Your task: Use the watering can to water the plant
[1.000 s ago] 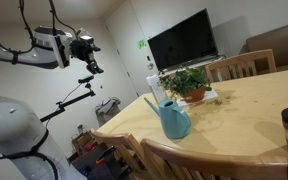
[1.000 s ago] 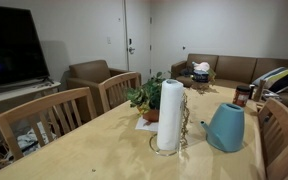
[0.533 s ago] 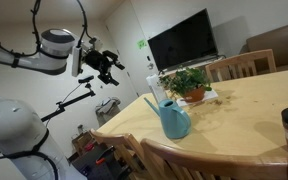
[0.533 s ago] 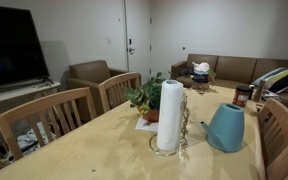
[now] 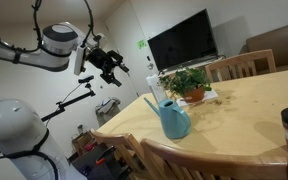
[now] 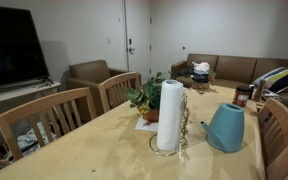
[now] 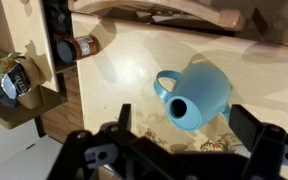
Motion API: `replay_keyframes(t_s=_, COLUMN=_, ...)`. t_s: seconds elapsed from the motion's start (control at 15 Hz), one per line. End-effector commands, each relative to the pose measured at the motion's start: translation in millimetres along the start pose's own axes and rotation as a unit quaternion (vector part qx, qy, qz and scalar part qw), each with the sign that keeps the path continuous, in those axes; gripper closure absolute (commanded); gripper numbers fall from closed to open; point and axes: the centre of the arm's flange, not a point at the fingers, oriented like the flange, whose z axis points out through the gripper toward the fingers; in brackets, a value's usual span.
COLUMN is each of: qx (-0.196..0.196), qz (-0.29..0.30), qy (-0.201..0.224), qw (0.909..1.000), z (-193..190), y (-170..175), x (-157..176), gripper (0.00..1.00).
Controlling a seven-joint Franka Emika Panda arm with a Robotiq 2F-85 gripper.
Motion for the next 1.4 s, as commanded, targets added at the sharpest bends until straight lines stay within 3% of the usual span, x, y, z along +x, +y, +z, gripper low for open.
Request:
replay_keyframes(t_s=0.0, qx=0.0, qz=0.0, qy=0.0, qw=1.0, z=0.0, y=-0.1, x=0.0, gripper=0.0)
replay_keyframes(t_s=0.27, qx=-0.123, qz=-0.024, qy=0.008, qw=0.992, z=9.1, y=17.0, x=-1.8, gripper=0.0)
replay_keyframes(t_s=0.47, qx=-0.216, qz=-0.036, qy=-0.005, qw=0.9757, z=24.5, y=40.9, x=-7.1, gripper=0.0)
replay_keyframes(t_s=0.67, qx=-0.261, qz=-0.051, qy=-0.008, qw=0.9641, z=47.9, y=60.9, x=-12.1, gripper=0.0)
replay_keyframes(t_s=0.8, qx=-0.261, qz=-0.065, qy=-0.002, qw=0.9632, z=65.6, y=68.2, x=-11.5, gripper=0.0)
replay_keyframes(t_s=1.13, qx=-0.189, qz=-0.104, qy=0.03, qw=0.976, z=112.6, y=63.1, x=-1.0, gripper=0.0)
replay_keyframes(t_s=1.33, qx=-0.158, qz=-0.125, qy=0.037, qw=0.9788, z=133.6, y=55.7, x=4.3, gripper=0.0)
